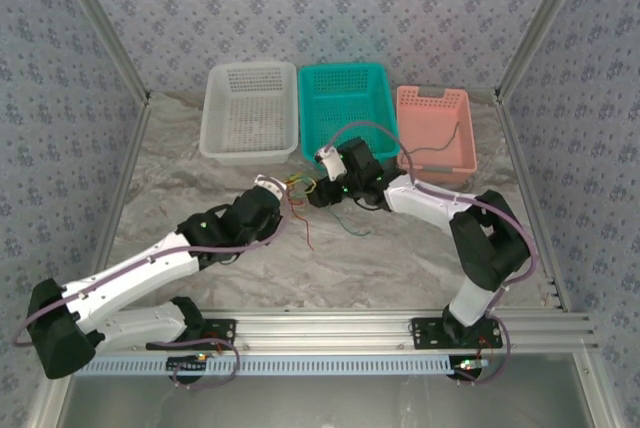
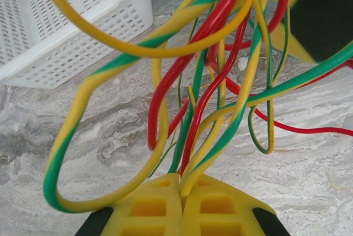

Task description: Untangle the cables

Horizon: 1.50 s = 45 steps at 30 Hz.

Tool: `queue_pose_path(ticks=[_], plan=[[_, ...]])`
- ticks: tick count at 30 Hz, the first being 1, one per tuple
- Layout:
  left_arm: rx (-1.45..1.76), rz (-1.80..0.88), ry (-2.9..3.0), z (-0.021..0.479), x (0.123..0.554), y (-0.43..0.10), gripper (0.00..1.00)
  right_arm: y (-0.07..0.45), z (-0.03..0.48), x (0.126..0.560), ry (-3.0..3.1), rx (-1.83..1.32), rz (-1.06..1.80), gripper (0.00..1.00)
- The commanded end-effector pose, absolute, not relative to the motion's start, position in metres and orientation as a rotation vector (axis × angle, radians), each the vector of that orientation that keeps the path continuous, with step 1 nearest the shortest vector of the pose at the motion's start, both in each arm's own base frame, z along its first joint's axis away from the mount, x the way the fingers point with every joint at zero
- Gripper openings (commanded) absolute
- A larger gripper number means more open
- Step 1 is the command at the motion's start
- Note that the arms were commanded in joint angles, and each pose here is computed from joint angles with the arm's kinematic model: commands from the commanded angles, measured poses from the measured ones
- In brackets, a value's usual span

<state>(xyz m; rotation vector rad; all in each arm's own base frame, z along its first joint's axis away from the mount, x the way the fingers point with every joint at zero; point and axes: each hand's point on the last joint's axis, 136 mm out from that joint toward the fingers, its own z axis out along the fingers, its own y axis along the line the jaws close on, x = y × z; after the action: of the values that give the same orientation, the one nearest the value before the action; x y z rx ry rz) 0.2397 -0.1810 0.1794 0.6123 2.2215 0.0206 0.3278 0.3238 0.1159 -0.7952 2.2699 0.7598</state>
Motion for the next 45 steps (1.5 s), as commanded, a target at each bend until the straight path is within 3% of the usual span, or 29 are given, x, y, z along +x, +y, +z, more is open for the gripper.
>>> queue_pose_path(ticks=[1,23,26,28,31,38,45], plan=[[0.545,-0.06,2.199,0.204,0.242,-0.181,0.0,0.33,0.111,0.313,2.246,-0.793,0.834,0.61],[0.492,-0.213,2.214,0.212,0.236,-0.181,0.0,0.395,0.094,0.32,2.203,-0.746,0.955,0.64],[0.48,-0.229,2.216,0.213,0.236,-0.18,0.0,0.397,0.091,0.32,2.208,-0.727,0.958,0.51],[0.471,-0.232,2.217,0.213,0.236,-0.179,0.0,0.398,0.091,0.323,2.206,-0.712,0.955,0.35],[0.405,-0.198,2.229,0.213,0.24,-0.169,0.0,0.384,0.092,0.331,2.217,-0.656,0.857,0.01],[0.127,-0.022,2.366,0.19,0.254,-0.113,0.0,0.271,0.102,0.359,2.312,-0.351,0.263,0.0],[0.085,0.111,2.518,0.143,0.257,-0.102,0.0,0.205,0.141,0.357,2.286,-0.229,-0.02,0.0]])
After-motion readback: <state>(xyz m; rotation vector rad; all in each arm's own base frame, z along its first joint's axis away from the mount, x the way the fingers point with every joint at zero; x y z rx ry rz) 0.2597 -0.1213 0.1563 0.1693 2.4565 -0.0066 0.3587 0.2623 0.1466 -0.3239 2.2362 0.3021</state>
